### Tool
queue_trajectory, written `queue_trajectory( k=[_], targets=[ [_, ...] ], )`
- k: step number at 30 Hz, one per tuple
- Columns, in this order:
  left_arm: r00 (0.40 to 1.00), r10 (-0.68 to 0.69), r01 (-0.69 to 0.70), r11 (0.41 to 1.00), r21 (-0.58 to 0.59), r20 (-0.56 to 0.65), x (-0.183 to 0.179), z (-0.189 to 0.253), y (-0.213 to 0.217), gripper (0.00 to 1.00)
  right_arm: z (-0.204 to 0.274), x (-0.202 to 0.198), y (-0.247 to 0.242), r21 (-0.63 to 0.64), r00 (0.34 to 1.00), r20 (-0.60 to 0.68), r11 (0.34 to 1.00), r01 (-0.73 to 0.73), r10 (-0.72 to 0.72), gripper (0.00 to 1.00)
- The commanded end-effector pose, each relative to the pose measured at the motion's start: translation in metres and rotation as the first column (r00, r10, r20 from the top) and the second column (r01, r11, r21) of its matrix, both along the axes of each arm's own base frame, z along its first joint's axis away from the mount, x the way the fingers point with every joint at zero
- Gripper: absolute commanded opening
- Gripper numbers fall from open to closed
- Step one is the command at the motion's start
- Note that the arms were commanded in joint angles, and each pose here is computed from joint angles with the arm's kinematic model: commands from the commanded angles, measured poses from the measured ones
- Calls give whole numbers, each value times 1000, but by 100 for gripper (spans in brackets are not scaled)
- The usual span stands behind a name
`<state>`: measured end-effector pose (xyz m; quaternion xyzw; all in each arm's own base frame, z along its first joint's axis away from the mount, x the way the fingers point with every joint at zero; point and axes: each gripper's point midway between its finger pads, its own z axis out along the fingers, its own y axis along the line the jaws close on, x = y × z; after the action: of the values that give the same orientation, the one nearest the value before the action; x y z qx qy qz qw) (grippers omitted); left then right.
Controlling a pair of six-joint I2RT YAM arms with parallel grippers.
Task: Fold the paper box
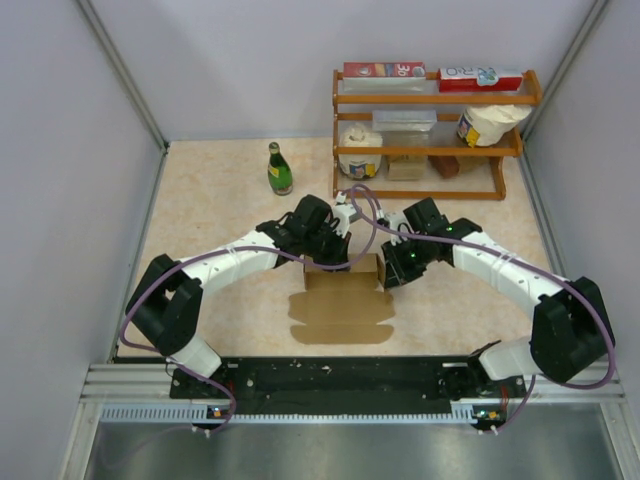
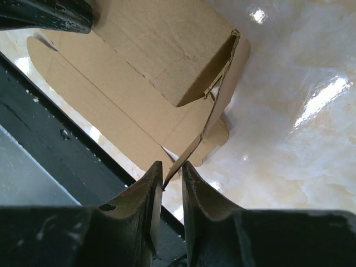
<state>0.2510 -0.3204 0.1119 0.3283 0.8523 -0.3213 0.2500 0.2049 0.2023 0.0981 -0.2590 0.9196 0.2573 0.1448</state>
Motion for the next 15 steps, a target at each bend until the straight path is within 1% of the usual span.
queue_trajectory(
  k=[1,8,15],
  targets=[
    [1000,2,-2,1000,-23,30,1,13,-2,0,7,1,10,48,999,37,998,-32,30,21],
    [999,4,-3,1000,-24,33,1,15,-3,0,8,1,13,67,998,37,997,-47,45,24],
    [999,4,-3,1000,-17,32,-1,14,-2,0,13,1,12,70,997,62,996,-52,48,34]
  ],
)
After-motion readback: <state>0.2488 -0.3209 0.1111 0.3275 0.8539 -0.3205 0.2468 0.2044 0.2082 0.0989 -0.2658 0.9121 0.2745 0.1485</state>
